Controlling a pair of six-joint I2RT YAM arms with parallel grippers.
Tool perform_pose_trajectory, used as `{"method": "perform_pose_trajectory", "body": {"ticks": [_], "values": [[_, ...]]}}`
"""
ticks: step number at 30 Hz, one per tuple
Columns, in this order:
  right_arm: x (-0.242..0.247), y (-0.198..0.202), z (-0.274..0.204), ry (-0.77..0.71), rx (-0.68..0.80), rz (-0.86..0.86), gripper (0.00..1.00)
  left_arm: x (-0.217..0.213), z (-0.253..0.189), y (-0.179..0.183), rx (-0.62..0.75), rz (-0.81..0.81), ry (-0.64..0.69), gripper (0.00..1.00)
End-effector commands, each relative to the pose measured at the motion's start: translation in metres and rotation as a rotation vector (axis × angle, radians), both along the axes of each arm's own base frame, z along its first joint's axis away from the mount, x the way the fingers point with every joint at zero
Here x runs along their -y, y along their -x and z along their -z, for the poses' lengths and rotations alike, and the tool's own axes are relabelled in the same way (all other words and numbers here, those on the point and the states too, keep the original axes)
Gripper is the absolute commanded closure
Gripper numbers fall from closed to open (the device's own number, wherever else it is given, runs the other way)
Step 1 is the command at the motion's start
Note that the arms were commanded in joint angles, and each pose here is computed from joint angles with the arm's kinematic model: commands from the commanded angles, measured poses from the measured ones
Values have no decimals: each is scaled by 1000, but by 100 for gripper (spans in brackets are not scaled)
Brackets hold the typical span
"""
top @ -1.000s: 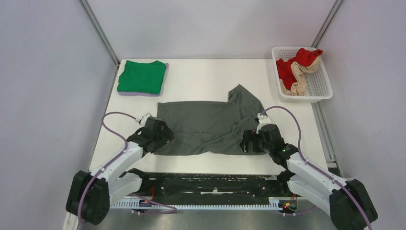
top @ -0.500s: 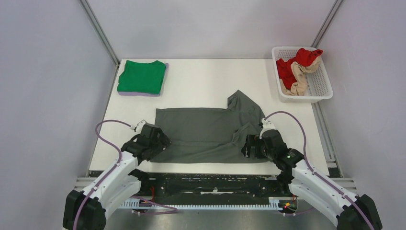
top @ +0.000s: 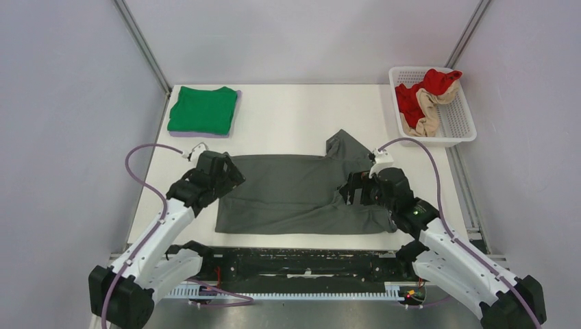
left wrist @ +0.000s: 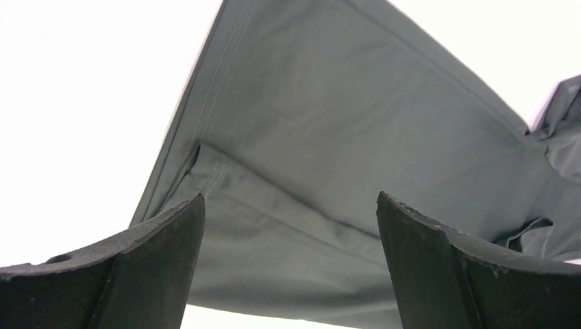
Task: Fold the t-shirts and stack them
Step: Fold the flattened tshirt in 1/3 of the way, then grab the side of the flattened tshirt furthest away from the robot with both arms
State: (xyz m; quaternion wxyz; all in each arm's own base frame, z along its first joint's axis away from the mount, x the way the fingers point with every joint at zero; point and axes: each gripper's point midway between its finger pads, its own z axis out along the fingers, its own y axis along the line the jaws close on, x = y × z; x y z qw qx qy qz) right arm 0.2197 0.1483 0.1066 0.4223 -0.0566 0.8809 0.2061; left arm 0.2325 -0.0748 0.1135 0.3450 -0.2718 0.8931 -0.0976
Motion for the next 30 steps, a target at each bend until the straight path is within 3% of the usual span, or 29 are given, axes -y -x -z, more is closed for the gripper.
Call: {"method": "perform_pose_trajectory", "body": {"ticks": [1, 8, 20, 25, 30], "values": [[-2, -34, -45, -1, 153, 58, 2, -8, -23, -29, 37, -15, -102, 0], [16, -75, -36, 142, 169, 176, 2, -22, -28, -81, 11, -49, -241, 0], [34, -144, -36, 133, 231, 297, 2, -27, 28, -180, -168, -8, -257, 0], [31, -154, -28, 150, 223, 272, 2, -35, 49, -198, -230, -24, -308, 1], [31, -155, -19, 174, 201, 252, 2, -58, 60, -205, -274, -90, -332, 14]]}}
